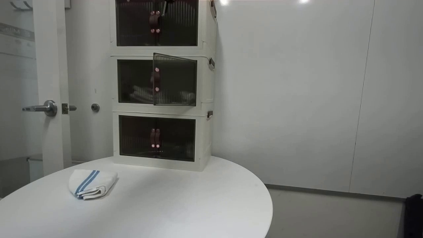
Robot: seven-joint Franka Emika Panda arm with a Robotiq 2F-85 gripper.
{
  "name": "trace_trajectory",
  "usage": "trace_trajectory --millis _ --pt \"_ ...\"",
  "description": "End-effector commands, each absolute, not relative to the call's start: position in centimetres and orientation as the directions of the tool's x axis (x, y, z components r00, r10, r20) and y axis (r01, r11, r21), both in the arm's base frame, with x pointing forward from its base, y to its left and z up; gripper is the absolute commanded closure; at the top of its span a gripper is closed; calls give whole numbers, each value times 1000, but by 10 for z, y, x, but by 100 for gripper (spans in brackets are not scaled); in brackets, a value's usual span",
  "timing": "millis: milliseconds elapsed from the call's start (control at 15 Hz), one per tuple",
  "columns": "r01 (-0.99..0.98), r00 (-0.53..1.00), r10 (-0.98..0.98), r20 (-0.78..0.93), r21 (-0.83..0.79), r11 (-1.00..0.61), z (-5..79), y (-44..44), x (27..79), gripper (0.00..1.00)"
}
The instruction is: Close the right cabinet door.
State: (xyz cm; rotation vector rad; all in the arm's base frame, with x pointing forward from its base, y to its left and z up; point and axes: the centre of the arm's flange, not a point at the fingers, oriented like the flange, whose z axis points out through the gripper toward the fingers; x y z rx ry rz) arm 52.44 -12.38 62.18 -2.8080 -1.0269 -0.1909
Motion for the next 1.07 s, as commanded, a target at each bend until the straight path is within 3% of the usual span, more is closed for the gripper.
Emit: trace_trajectory --millis 0,267,1000 --pt "658 741 649 169 8 -753 595 -134 557 0" --pt "671 713 666 219 59 -739 559 -136 600 0" --pt "655 666 679 309 193 -730 408 -96 656 0"
